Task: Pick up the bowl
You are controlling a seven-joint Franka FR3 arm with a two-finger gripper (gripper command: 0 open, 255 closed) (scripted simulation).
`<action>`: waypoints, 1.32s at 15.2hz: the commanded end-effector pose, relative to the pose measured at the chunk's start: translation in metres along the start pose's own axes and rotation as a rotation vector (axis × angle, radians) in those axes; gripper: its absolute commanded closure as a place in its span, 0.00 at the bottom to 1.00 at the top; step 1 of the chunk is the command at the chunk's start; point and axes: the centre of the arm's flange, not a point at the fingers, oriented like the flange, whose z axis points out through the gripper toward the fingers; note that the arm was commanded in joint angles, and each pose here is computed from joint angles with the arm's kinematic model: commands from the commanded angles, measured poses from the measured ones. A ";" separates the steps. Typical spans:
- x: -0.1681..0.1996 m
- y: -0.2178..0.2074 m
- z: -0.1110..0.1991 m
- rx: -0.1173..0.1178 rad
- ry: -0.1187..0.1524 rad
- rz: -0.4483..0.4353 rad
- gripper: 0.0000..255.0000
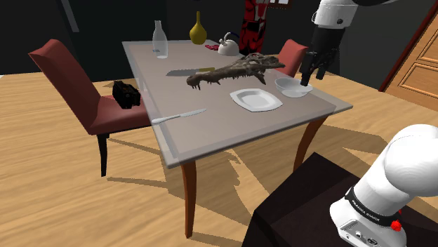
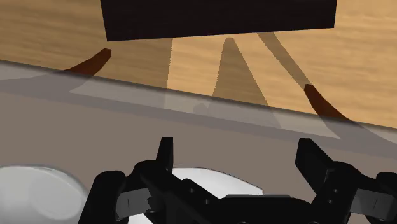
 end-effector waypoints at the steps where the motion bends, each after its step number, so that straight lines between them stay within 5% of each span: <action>1: 0.000 0.000 0.000 0.000 0.000 0.000 0.00; 20: 0.123 0.106 0.130 -0.391 0.127 -0.262 0.00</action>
